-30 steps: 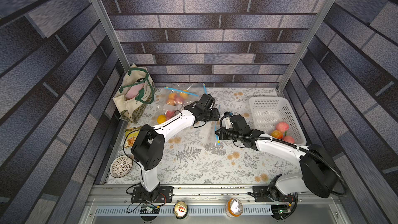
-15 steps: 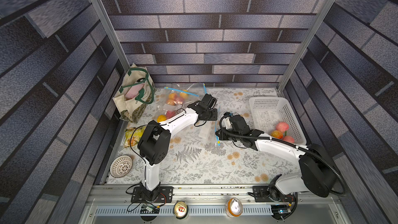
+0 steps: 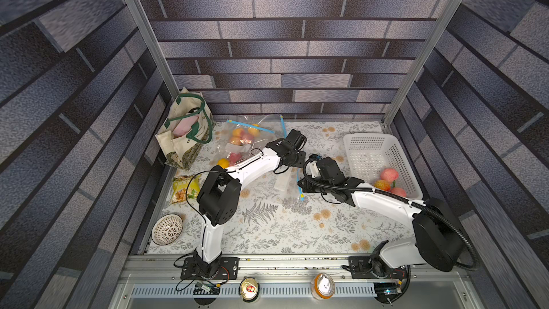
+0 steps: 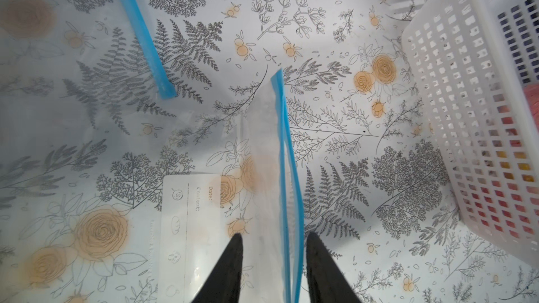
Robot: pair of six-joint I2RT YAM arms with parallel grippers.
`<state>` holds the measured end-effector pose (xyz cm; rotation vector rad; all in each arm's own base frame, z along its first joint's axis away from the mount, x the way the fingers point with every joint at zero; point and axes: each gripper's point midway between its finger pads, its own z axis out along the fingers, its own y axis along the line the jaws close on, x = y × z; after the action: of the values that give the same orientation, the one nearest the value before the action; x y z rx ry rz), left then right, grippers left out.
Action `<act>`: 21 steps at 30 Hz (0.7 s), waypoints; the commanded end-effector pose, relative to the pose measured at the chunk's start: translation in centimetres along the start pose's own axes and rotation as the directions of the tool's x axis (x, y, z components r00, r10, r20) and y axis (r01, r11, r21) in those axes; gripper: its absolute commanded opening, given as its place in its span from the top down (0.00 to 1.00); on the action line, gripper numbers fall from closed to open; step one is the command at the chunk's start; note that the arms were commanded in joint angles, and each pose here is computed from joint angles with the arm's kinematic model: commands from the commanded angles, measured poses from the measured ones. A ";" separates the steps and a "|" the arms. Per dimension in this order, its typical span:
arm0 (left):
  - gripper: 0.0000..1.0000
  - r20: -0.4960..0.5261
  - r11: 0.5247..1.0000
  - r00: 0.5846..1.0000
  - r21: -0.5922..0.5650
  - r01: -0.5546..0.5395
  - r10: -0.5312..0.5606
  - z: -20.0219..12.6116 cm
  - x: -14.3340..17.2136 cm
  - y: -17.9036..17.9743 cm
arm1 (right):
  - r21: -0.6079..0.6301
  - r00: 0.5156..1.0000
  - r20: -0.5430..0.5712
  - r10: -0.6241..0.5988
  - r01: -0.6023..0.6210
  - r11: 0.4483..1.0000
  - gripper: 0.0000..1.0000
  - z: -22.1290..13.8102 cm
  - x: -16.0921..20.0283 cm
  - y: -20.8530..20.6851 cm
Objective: Place the peach in a zip-top bag and seal the zipper
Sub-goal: Open the zipper of the food storage bag at the center of the board.
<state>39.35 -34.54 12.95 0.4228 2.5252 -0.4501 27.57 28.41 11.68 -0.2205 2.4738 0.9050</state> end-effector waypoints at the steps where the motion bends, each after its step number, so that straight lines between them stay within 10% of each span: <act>1: 0.68 -0.058 0.996 0.996 -0.061 -0.064 0.060 0.4 1.7 0.5 | -0.012 0.999 0.008 -0.032 0.032 0.999 1.00 -0.4 -0.7 1.0; 21: 0.58 0.004 0.973 0.990 0.188 0.137 -0.140 -3.3 -0.5 -0.3 | -0.010 1.000 -0.005 -0.029 0.029 1.000 1.00 -0.2 -0.5 0.9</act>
<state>37.48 -33.47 10.16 0.3732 2.6357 -0.5816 27.53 28.36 11.74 -0.2310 2.4820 0.8929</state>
